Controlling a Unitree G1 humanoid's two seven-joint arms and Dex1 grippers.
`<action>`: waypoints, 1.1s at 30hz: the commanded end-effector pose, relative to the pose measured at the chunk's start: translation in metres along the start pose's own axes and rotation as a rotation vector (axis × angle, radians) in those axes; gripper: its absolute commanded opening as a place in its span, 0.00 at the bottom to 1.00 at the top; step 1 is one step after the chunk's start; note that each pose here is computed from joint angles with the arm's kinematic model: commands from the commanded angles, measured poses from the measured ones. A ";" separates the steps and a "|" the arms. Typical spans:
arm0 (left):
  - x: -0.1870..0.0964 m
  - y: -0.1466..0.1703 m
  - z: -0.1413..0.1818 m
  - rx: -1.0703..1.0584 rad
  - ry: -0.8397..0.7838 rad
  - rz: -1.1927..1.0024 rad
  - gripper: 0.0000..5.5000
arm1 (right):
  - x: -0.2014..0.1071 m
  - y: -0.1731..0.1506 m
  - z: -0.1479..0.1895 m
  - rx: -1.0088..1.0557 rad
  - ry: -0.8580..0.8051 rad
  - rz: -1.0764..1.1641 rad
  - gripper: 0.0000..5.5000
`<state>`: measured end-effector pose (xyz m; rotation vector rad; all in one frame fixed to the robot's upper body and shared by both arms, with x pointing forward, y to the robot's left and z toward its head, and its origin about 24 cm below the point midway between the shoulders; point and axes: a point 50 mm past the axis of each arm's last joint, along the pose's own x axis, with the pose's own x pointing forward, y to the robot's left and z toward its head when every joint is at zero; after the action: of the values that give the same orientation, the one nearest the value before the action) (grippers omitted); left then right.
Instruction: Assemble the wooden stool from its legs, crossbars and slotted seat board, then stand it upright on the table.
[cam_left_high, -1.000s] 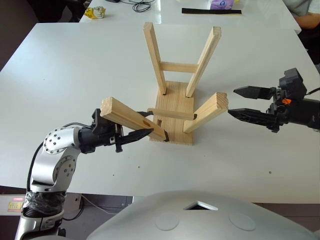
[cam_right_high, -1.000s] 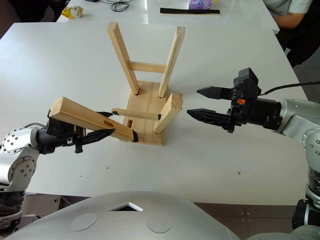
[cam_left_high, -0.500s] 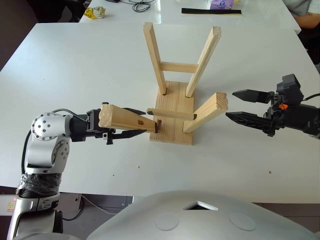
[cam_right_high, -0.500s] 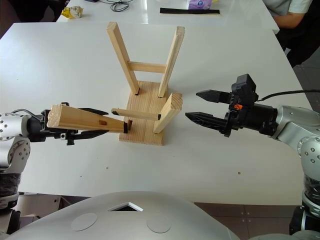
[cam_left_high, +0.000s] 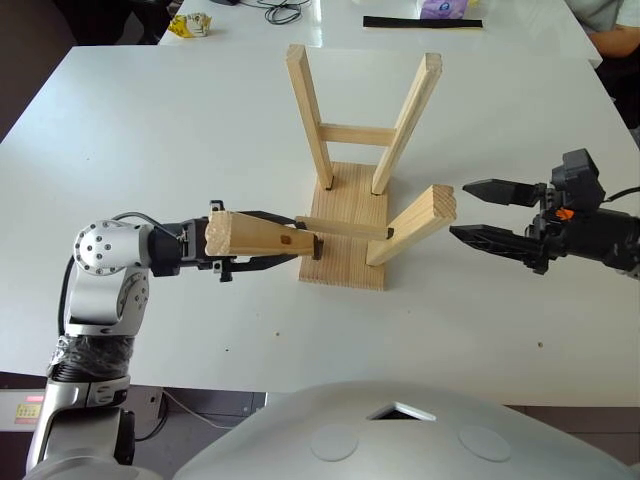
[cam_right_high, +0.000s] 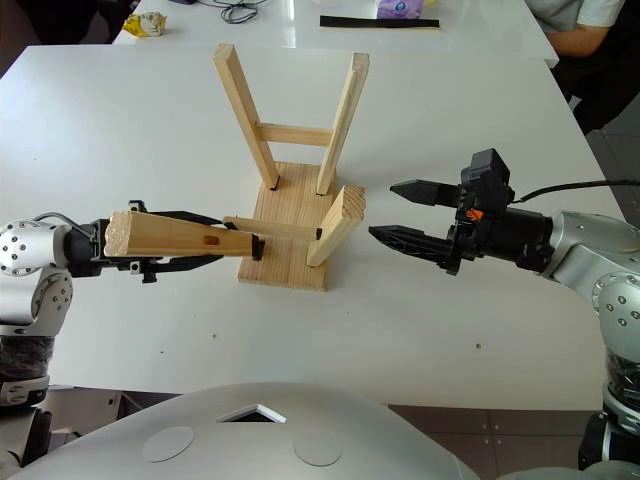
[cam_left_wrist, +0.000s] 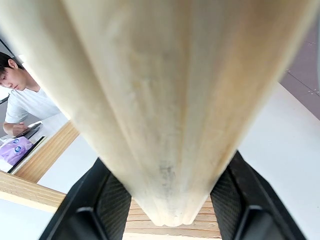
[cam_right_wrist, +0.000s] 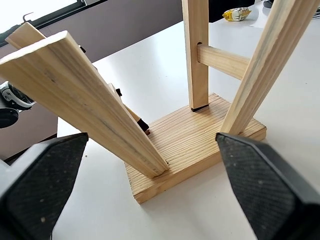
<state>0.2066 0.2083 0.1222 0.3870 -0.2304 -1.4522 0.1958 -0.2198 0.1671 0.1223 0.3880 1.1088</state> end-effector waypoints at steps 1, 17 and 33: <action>0.000 -0.010 -0.010 -0.018 0.032 -0.027 0.37 | 0.001 0.001 0.002 -0.012 0.006 0.008 0.85; -0.013 -0.012 -0.010 -0.149 0.086 -0.041 0.37 | -0.006 0.003 0.002 -0.011 0.034 0.002 0.85; -0.009 0.007 -0.006 -0.260 0.071 0.032 0.37 | 0.002 0.010 -0.002 -0.038 0.039 0.041 0.85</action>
<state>0.2121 0.2166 0.1209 0.1987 -0.0330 -1.4266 0.1875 -0.2167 0.1678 0.0899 0.4083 1.1521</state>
